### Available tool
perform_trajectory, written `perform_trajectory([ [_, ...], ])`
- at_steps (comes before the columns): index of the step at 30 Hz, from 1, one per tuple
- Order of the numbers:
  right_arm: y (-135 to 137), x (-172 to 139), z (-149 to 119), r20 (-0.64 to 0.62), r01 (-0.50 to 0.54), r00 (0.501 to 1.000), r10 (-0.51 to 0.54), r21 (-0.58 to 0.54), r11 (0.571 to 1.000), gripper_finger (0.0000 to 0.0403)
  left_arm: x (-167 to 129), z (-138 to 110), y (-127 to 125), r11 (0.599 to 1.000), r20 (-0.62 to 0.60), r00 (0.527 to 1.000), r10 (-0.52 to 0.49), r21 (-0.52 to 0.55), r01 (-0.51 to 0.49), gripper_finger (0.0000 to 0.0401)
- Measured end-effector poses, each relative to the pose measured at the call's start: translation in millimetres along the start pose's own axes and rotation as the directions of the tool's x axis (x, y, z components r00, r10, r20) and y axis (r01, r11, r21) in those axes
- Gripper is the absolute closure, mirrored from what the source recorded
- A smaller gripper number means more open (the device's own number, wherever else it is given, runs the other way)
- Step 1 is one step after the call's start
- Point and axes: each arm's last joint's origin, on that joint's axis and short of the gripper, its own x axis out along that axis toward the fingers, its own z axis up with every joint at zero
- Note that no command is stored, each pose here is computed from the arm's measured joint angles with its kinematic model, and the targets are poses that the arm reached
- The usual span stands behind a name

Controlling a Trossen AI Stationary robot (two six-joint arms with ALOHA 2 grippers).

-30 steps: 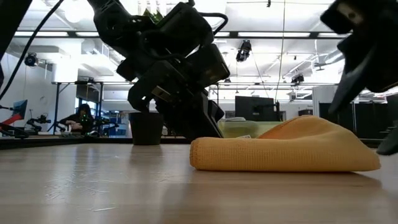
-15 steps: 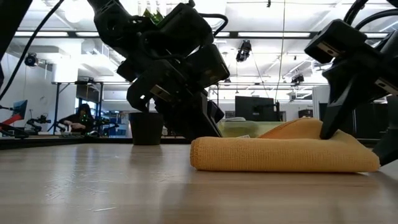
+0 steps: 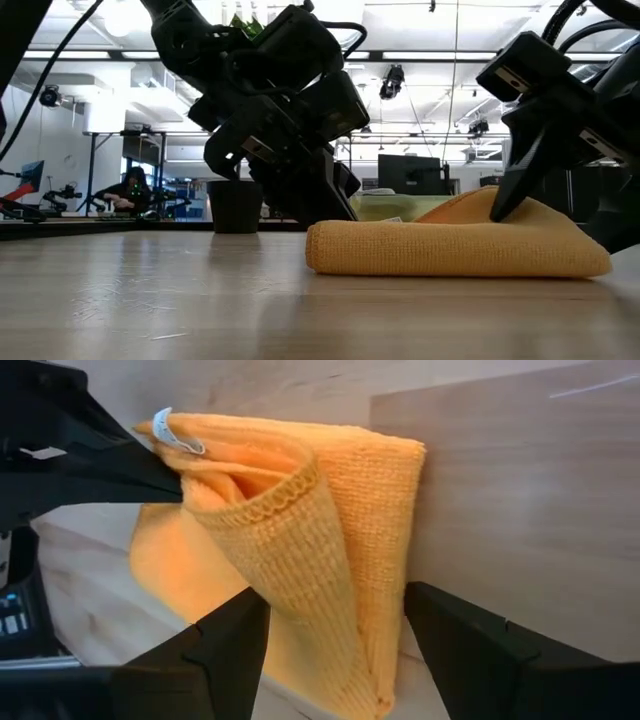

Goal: Fold microfiber towels
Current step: Put the folded orange microfiber towel into the yellow bin

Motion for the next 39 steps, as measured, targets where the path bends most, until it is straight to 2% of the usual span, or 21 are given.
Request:
perform_trajectory([
  [6, 0.0, 3.2, -1.2, 0.001, -0.012, 1.0, 0.012, -0.006, 1.0, 0.0167, 0.0, 0.0, 0.0, 1.0, 0.0, 1.0, 0.0, 0.0, 0.0, 0.0401],
  [10, 0.3, 3.8, -1.8, -0.007, -0.019, 1.0, 0.019, -0.048, 0.999, 0.0184, 0.0, 0.1, 0.0, 1.0, 0.0, 1.0, 0.0, -0.001, 0.0, 0.0401],
  [19, -1.4, 5.3, -2.1, -0.006, -0.023, 1.0, 0.022, -0.096, 0.995, 0.0275, 0.0, 0.2, 0.0, 1.0, 0.001, 1.0, 0.0, -0.002, 0.0, 0.0401],
  [27, -0.8, 5.6, -2.7, -0.016, -0.039, 0.999, 0.036, -0.202, 0.979, 0.0348, -3.6, 3.9, 0.0, 1.0, 0.008, 1.0, 0.021, -0.001, -0.021, 0.0401],
  [29, -0.5, 5.8, -2.9, -0.017, -0.042, 0.999, 0.04, -0.21, 0.977, 0.0366, -12.8, 12.6, 0.3, 0.999, 0.033, 0.998, 0.054, 0.002, -0.054, 0.0401],
  [32, 1.7, 4.5, -3.5, -0.027, -0.061, 0.998, 0.056, -0.226, 0.972, 0.0386, -39.5, 38.7, -0.2, 0.993, 0.137, 0.984, 0.11, 0.014, -0.113, 0.0401],
  [35, 5.5, -0.9, -2.6, -0.044, -0.082, 0.996, 0.073, -0.275, 0.958, 0.039, -75.6, 65.9, -3.0, 0.986, 0.266, 0.951, 0.155, 0.023, -0.167, 0.0401],
  [39, 16.8, -16.3, 4.4, -0.07, -0.123, 0.992, 0.105, -0.352, 0.928, 0.0392, -124.2, 87.8, -4.0, 0.975, 0.391, 0.9, 0.194, 0.021, -0.219, 0.04],
])
